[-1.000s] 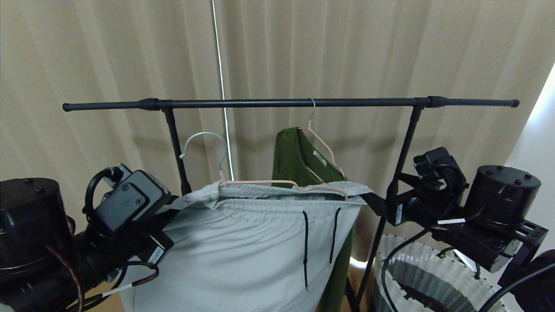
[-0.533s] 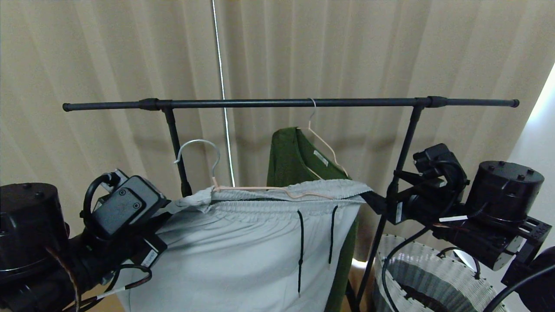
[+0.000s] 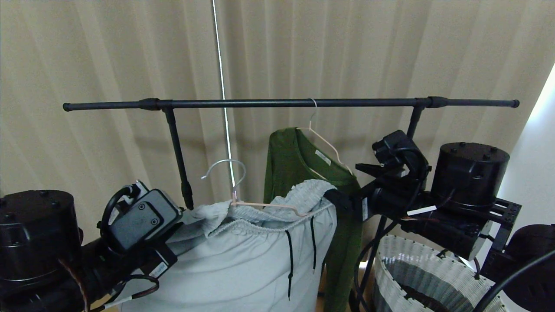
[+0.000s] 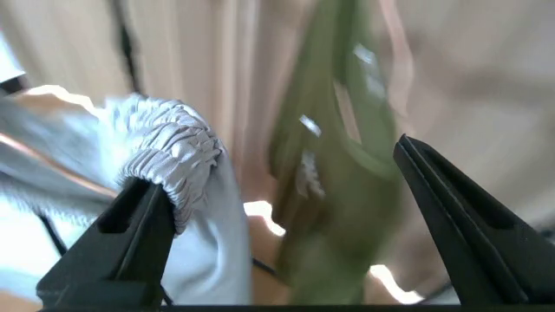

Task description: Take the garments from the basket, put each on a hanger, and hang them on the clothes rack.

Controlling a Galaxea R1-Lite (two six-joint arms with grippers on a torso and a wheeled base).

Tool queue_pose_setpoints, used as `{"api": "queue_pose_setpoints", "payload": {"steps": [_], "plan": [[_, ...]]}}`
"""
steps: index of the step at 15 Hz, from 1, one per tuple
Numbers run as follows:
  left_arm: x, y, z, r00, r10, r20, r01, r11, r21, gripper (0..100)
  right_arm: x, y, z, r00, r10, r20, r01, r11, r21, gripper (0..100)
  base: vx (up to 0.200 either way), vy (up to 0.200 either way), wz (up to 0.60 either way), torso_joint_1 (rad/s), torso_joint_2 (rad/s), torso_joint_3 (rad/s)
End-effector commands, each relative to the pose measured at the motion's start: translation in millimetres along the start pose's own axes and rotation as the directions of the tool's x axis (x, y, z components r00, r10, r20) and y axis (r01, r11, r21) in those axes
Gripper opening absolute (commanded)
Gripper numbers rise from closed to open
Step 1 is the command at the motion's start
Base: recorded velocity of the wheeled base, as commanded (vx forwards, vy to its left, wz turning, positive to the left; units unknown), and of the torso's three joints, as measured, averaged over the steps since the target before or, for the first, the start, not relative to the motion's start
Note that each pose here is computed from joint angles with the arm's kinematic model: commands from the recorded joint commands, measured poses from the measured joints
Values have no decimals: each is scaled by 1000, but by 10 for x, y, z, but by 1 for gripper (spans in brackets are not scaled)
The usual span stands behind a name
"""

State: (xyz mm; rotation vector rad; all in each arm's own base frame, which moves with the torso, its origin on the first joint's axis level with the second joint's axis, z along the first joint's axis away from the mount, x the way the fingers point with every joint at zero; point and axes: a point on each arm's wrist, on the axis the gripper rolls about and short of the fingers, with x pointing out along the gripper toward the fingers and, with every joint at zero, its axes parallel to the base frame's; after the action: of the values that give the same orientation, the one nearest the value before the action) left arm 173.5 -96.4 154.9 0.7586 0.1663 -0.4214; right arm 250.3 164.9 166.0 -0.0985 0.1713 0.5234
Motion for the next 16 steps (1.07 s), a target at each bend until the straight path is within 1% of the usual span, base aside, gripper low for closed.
{"api": "queue_pose_setpoints", "payload": {"steps": [1,3,5,7,9,10,11,12,13,14,15,16], "plan": [[10,-41,15,1000,-20,8,20,1000,6,0,44,54,2,1000,18,-2,-18,1000,-4,100,0,0,0,0,0,0],[23,-30,0,1000,-9,-5,9,1000,0,0,13,31,27,1000,6,7,-6,1000,-2,100,0,0,0,0,0,0],[21,45,-75,998,34,-45,-35,999,-14,0,-28,-158,42,998,-66,12,66,998,7,100,0,0,0,0,0,0],[33,140,-153,991,92,-97,-95,995,-27,0,-133,-310,119,993,-116,30,116,993,18,100,0,0,0,0,0,0],[44,155,-164,987,112,-116,-115,993,-27,0,-233,-330,168,992,-122,19,121,992,19,100,0,0,0,0,0,0],[57,160,-148,985,124,-122,-129,991,-29,0,-324,-313,155,994,-111,-2,111,994,18,100,0,0,0,0,0,0],[76,184,-115,981,147,-126,-153,988,-33,0,-383,-261,94,996,-88,-22,88,996,12,100,0,0,0,0,0,0],[96,181,-82,979,157,-126,-164,985,-48,0,-417,-129,17,998,-39,-46,39,999,1,100,0,0,0,0,0,0],[112,166,-15,979,168,-115,-179,979,-97,0,-463,13,-58,997,16,-71,-17,1000,-11,100,0,0,0,0,0,0],[127,157,19,979,173,-112,-186,975,-120,0,-473,52,-82,996,31,-79,-32,999,-15,100,0,0,0,0,0,0],[159,116,133,975,196,-106,-213,959,-189,0,-492,179,-133,991,92,-97,-95,995,-29,100,0,0,0,0,0,0],[178,99,188,974,203,-100,-221,950,-223,0,-496,229,-149,986,128,-104,-132,991,-32,100,0,0,0,0,0,0]]}}
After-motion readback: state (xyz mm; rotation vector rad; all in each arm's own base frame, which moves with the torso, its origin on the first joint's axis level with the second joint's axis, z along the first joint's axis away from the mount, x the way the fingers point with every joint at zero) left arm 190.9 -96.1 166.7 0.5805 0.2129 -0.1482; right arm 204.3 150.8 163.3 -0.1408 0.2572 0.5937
